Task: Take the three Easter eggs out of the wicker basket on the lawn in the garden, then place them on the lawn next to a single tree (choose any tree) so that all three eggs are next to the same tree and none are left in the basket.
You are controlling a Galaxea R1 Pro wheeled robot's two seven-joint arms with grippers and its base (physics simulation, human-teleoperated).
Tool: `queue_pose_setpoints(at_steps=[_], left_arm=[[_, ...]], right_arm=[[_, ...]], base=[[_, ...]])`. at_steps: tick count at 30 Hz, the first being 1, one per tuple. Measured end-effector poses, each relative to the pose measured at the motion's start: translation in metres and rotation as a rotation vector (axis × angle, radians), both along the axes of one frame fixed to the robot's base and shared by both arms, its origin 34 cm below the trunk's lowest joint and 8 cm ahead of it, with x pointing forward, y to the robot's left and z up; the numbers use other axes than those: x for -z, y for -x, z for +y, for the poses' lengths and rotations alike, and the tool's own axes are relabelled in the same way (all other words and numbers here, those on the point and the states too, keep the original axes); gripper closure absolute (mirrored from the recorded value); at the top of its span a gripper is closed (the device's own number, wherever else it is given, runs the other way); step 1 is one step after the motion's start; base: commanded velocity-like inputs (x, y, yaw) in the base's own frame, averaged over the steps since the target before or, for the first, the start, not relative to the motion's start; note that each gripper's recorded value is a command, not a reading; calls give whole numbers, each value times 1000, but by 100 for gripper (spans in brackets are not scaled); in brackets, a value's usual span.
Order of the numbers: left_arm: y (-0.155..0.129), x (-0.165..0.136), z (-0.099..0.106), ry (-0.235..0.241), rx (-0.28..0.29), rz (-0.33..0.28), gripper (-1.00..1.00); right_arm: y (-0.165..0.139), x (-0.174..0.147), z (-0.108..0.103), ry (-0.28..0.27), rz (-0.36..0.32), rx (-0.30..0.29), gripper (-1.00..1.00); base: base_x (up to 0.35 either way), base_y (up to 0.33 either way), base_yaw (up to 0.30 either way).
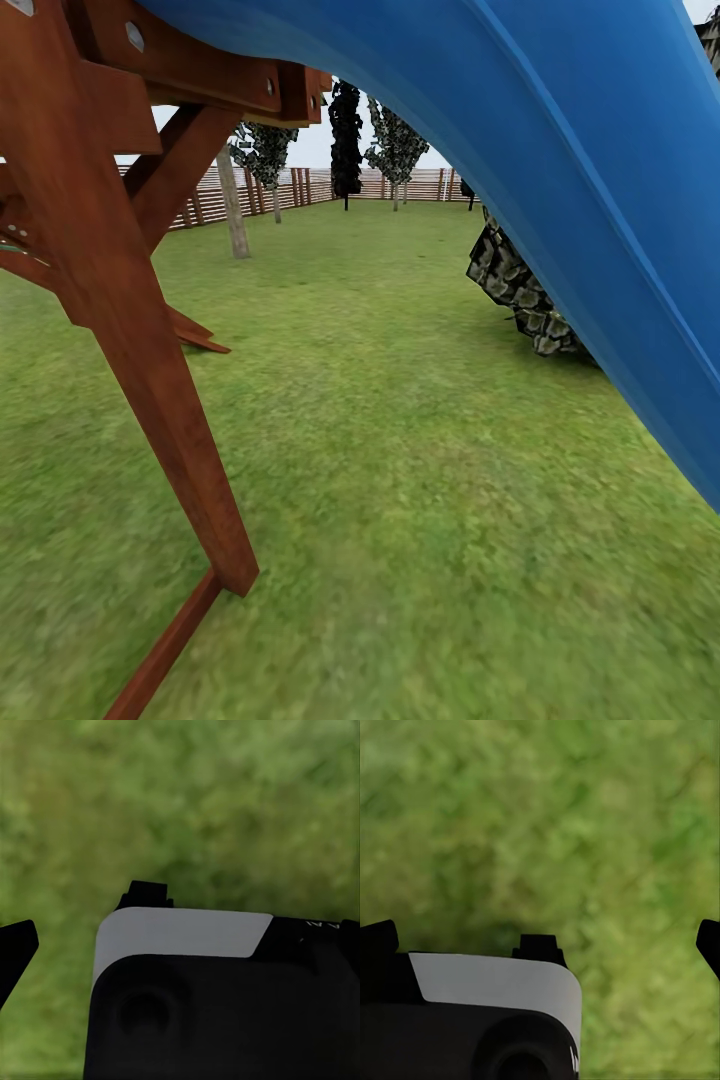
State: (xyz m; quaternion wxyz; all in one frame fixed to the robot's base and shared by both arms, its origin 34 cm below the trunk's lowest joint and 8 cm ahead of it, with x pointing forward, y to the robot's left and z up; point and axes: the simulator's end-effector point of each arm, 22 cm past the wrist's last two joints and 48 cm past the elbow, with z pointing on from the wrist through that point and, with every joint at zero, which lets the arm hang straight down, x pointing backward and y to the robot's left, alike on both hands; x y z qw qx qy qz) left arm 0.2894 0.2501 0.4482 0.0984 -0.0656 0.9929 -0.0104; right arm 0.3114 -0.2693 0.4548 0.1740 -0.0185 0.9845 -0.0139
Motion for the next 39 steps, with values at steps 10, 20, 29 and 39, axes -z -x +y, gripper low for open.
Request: queue_pose_setpoints(at_steps=[10, 20, 29, 39], left_arm=[[0, 0, 0, 0, 1, 0, -100], [0, 0, 0, -1, 2, 1, -100], [0, 0, -1, 1, 4, -1, -100], [-1, 0, -2, 0, 4, -3, -100]], right_arm=[[1, 0, 1, -4, 2, -3, -100], [-1, 0, 1, -2, 0, -2, -100], [-1, 0, 1, -2, -2, -3, -100], [-1, 0, 1, -3, -1, -7, -100]], base=[[0, 0, 0], [0, 0, 0], [0, 0, 0], [0, 0, 0]])
